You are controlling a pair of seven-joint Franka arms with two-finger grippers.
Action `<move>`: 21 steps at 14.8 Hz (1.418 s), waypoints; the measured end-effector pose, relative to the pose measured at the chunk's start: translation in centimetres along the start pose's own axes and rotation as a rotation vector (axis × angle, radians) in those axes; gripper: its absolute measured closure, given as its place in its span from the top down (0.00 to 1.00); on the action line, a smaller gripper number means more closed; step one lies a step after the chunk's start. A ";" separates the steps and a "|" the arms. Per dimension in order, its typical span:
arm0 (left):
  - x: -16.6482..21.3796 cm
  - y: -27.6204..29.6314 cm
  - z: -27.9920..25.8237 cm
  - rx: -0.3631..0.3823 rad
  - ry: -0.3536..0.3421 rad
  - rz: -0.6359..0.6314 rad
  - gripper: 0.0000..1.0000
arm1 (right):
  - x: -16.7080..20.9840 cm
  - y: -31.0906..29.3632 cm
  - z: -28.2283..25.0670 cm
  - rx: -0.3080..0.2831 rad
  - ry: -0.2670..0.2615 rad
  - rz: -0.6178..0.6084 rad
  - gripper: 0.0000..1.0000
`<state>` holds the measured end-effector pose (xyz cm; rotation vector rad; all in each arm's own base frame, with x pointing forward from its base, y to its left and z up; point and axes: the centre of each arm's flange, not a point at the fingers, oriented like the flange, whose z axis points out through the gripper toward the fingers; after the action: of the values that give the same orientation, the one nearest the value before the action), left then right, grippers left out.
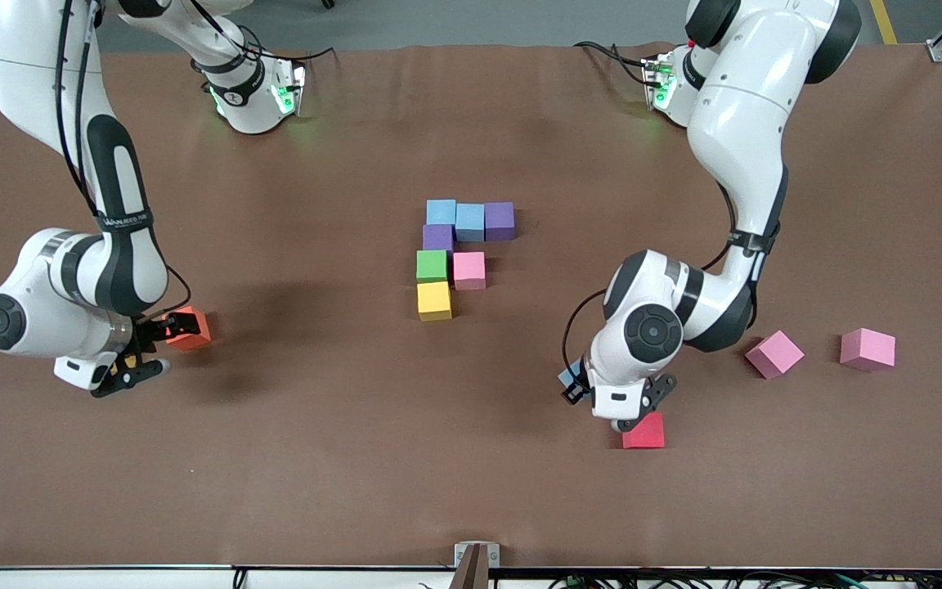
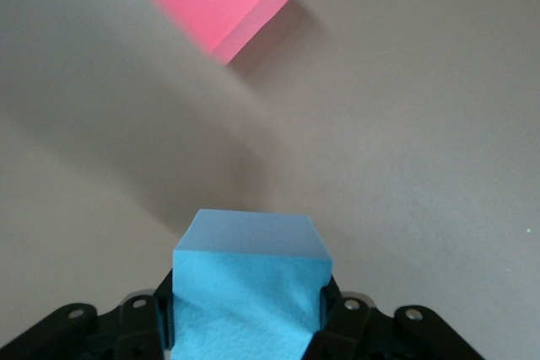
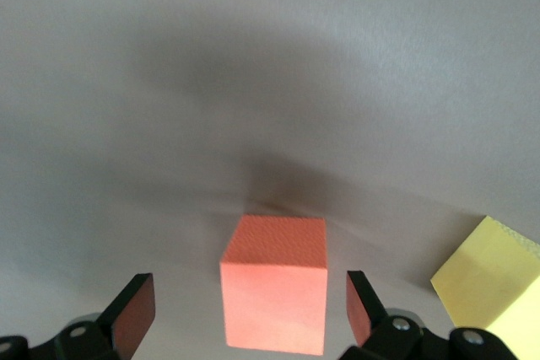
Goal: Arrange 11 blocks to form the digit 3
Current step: 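Grasp the orange cube with the right gripper while the left gripper carries blue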
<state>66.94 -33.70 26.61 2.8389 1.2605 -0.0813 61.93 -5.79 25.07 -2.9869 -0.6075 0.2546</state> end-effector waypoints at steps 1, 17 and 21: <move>-1.6 0.3 -0.3 0.007 -0.001 -0.075 0.60 | -1.0 0.1 0.6 -0.004 0.010 -0.012 1.00; -20.1 -3.4 3.4 0.122 0.149 -0.767 0.60 | -3.7 -0.7 4.7 -0.092 0.102 -0.040 0.60; -23.2 -6.1 5.5 0.102 0.233 -0.781 0.60 | -2.1 -2.3 4.0 -0.080 0.110 -0.090 0.57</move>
<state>46.75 -47.05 22.51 2.2857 2.3914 0.1753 58.48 -4.35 21.75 -3.0147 -0.7540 0.0602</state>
